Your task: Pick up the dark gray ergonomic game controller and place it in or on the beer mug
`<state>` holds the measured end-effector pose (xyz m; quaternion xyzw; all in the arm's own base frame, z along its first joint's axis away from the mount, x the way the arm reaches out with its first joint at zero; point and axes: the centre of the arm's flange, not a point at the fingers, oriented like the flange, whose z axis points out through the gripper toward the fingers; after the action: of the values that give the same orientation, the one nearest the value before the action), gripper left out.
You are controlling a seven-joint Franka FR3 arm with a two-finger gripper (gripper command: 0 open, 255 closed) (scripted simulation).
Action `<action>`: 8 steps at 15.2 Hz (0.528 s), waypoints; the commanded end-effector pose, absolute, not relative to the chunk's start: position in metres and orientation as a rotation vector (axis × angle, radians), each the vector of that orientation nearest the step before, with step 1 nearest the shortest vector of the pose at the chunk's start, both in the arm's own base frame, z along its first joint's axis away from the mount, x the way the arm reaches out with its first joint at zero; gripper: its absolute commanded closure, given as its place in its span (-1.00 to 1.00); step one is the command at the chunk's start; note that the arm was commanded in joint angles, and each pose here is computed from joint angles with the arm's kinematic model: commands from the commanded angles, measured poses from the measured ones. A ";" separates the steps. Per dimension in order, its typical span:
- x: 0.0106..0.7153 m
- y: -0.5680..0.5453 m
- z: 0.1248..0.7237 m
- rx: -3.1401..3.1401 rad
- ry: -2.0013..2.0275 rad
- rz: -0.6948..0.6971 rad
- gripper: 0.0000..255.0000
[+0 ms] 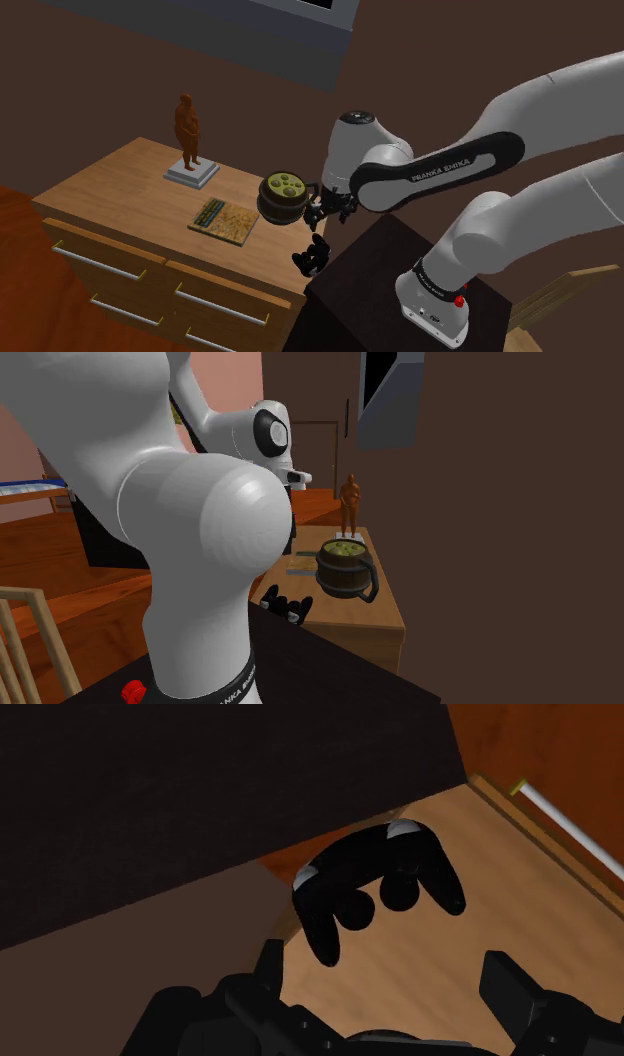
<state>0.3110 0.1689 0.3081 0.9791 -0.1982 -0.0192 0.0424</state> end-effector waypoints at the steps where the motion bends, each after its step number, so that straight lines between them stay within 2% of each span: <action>1: 0.317 0.183 0.290 2.990 -0.665 -0.036 -1.00; 8: 0.349 0.229 0.219 2.953 -0.855 0.030 -1.00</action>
<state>0.3447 0.2217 0.2303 0.9630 -0.2668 0.0045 0.0363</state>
